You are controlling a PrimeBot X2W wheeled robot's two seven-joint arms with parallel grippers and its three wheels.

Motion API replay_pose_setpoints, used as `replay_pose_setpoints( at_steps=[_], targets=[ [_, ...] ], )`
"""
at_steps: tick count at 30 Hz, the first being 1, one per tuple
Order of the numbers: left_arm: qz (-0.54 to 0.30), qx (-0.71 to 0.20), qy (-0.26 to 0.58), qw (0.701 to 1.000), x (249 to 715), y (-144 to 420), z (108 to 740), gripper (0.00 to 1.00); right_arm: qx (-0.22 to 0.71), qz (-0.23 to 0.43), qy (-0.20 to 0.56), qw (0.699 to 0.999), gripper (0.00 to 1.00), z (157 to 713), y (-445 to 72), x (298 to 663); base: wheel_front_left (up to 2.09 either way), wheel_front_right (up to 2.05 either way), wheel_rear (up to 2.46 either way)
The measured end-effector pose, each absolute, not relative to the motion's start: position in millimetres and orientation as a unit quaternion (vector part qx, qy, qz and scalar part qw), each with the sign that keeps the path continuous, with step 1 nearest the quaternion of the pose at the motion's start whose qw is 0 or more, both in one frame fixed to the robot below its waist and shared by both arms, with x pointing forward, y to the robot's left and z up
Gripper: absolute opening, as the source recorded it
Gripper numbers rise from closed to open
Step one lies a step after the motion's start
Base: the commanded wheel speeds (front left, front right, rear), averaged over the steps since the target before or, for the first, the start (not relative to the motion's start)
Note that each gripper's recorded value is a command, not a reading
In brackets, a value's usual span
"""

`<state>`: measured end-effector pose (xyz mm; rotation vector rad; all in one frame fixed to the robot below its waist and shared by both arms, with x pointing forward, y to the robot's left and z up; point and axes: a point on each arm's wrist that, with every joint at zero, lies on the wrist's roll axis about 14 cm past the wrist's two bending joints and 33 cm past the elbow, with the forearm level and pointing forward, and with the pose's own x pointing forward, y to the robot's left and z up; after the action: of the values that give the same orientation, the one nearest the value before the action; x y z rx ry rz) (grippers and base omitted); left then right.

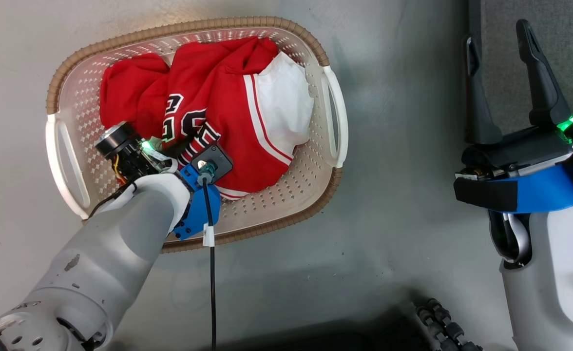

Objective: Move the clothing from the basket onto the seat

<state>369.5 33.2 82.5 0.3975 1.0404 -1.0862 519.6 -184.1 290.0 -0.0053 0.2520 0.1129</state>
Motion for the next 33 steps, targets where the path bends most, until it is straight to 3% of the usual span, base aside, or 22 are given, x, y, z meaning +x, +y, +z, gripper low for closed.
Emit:
replay_pose_setpoints(
  at_steps=[9,33],
  targets=[
    [-0.496,0.168,0.452,0.722,374.3,20.9,95.4,0.00,-0.002,0.053,0.119,0.992,1.00,297.8,-185.4,521.2,0.00,0.00,0.00],
    [-0.477,0.073,0.318,0.816,419.3,-33.0,229.2,0.00,0.008,0.079,0.049,0.996,1.00,378.0,-164.8,523.0,0.00,0.00,0.00]
  ],
)
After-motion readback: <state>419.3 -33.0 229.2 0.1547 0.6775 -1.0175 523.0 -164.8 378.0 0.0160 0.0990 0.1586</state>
